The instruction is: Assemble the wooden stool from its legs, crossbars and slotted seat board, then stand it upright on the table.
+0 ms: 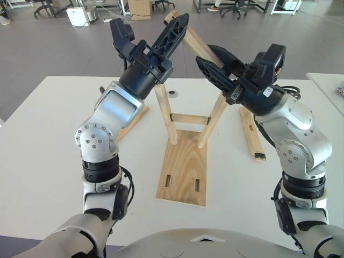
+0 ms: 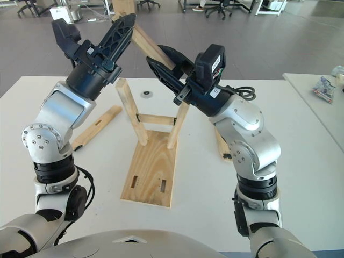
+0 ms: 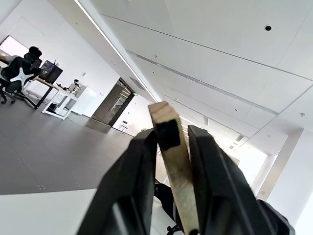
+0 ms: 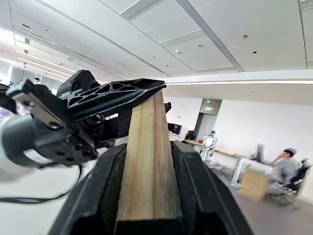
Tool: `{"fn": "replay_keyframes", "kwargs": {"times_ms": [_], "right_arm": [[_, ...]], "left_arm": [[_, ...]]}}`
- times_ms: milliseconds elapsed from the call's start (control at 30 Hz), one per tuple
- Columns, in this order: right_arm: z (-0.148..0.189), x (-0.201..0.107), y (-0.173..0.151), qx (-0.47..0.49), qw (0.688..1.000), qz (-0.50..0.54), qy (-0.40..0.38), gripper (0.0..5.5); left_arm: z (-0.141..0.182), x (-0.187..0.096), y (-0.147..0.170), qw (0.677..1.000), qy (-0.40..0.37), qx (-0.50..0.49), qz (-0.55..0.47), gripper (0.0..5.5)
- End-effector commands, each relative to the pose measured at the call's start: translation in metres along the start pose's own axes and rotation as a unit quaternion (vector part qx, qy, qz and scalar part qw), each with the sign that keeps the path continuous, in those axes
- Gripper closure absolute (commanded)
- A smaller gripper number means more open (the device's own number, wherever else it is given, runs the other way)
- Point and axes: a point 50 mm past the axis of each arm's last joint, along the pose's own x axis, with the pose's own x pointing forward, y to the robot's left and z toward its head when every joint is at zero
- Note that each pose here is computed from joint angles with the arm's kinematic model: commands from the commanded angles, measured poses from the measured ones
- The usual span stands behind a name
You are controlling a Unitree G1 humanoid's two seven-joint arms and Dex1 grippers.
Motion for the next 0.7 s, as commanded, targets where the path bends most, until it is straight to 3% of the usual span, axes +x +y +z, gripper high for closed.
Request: {"fn": "replay_keyframes", "kwargs": {"times_ms": [33, 133, 400, 433, 600, 700], "right_arm": [[0.014, 0.006, -0.001, -0.157, 0.987, 0.008, -0.035, 4.18], [0.007, 0.008, 0.006, -0.216, 0.976, 0.023, -0.031, 4.18], [0.005, 0.009, 0.005, -0.221, 0.974, 0.013, -0.039, 4.18], [0.006, 0.009, 0.003, -0.212, 0.977, 0.006, -0.037, 3.79], [0.016, 0.010, -0.012, -0.104, 0.990, -0.052, -0.081, 2.85], [0.023, 0.008, -0.023, -0.053, 0.988, -0.099, -0.103, 2.29]], "left_arm": [[-0.001, -0.016, 0.030, 0.987, 0.016, -0.015, 0.157, 4.88], [-0.007, -0.022, 0.032, 0.978, 0.020, -0.047, 0.201, 4.89], [-0.001, -0.016, 0.025, 0.976, -0.003, -0.080, 0.200, 4.89], [0.002, -0.014, 0.023, 0.977, -0.016, -0.088, 0.192, 4.89], [0.038, 0.001, 0.010, 0.981, -0.093, -0.108, 0.133, 5.10], [0.066, 0.000, 0.010, 0.984, -0.120, -0.043, 0.126, 5.10]]}}
